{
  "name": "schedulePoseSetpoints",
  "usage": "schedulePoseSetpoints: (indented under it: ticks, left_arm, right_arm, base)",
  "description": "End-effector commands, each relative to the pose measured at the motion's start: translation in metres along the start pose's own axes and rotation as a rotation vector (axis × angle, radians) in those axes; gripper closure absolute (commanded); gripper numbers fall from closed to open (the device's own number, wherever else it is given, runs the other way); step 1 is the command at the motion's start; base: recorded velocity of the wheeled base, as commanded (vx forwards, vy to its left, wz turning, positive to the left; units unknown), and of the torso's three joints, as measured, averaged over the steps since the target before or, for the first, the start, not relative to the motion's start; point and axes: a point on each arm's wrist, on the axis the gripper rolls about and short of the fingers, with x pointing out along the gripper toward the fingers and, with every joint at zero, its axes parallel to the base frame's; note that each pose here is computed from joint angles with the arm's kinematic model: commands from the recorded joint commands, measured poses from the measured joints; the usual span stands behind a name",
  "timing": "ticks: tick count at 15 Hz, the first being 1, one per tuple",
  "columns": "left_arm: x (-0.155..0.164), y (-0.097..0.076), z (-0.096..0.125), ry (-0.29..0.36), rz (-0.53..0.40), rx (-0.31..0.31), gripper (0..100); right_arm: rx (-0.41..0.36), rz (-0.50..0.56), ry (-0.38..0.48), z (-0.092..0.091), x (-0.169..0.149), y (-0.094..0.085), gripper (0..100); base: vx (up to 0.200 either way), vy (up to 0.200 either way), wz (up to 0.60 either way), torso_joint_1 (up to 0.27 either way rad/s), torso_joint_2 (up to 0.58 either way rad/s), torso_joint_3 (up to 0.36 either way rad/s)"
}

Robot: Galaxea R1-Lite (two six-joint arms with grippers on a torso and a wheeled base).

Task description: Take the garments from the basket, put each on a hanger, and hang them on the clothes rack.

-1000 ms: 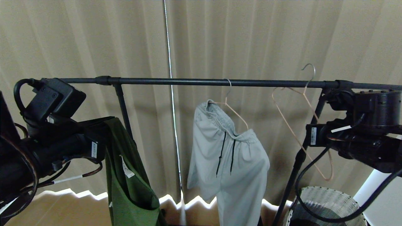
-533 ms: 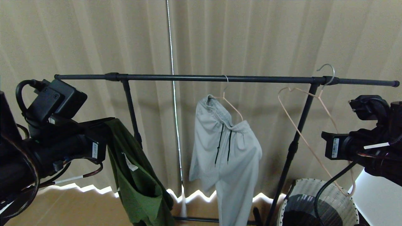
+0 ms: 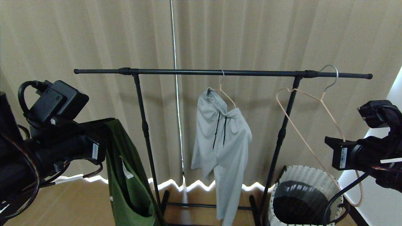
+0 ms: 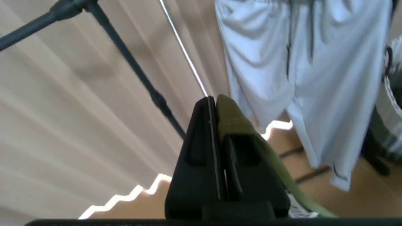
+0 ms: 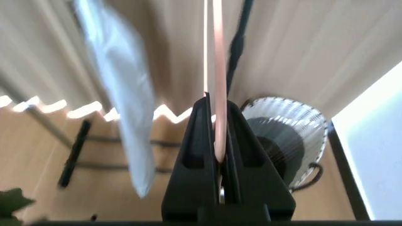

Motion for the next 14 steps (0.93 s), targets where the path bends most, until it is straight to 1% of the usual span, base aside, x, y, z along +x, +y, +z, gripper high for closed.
schedulePoseSetpoints:
  ticks: [1,2,4,6,8,9,10,11,12,13,14]
  left_arm:
    - [0.0,-0.001,-0.001,0.002,-0.002,0.012,100]
    - [0.0,-0.001,-0.001,0.003,-0.006,0.016,100]
    - [0.0,-0.002,-0.003,0.008,-0.008,0.021,100]
    - [0.007,-0.004,-0.003,0.021,-0.018,0.019,100]
    - [0.02,-0.012,0.002,0.021,-0.055,0.018,100]
    - [0.03,-0.015,0.007,0.023,-0.051,0.013,100]
    - [0.043,-0.018,0.013,0.032,-0.02,0.008,100]
    - [0.053,-0.021,0.019,0.035,0.011,-0.009,100]
    - [0.062,-0.022,0.025,0.035,0.037,-0.032,100]
    - [0.082,-0.027,0.033,0.037,0.081,-0.072,100]
    - [0.095,-0.028,0.036,0.044,0.111,-0.095,100]
  right_arm:
    - [-0.005,0.04,-0.017,-0.001,-0.009,0.005,100]
    - [-0.01,0.056,-0.02,-0.001,-0.01,0.007,100]
    - [-0.01,0.096,-0.046,0.002,-0.016,0.013,100]
    - [0.001,0.14,-0.094,0.005,-0.019,0.02,100]
    - [0.001,0.222,-0.112,0.005,-0.022,0.026,100]
    - [-0.004,0.289,-0.107,0.004,-0.023,0.029,100]
    - [-0.014,0.357,-0.093,0.002,-0.024,0.032,100]
    - [-0.022,0.409,-0.08,0.001,-0.025,0.034,100]
    - [-0.027,0.455,-0.068,-0.001,-0.025,0.036,100]
    - [-0.04,0.553,-0.044,-0.005,-0.027,0.038,100]
    - [-0.047,0.612,-0.029,-0.007,-0.027,0.04,100]
  base:
    - [-0.2,0.0,0.0,-0.002,0.0,0.002]
    - [-0.2,0.0,0.0,0.007,0.0,0.002]
    - [0.0,0.0,0.0,0.0,0.0,0.0]
    - [0.0,0.0,0.0,0.0,0.0,0.0]
    - [0.0,0.0,0.0,0.0,0.0,0.0]
    - [0.0,0.0,0.0,0.0,0.0,0.0]
    - [0.0,0.0,0.0,0.0,0.0,0.0]
    - [0.0,0.0,0.0,0.0,0.0,0.0]
    - [0.0,0.0,0.0,0.0,0.0,0.0]
    - [0.0,0.0,0.0,0.0,0.0,0.0]
    - [0.0,0.0,0.0,0.0,0.0,0.0]
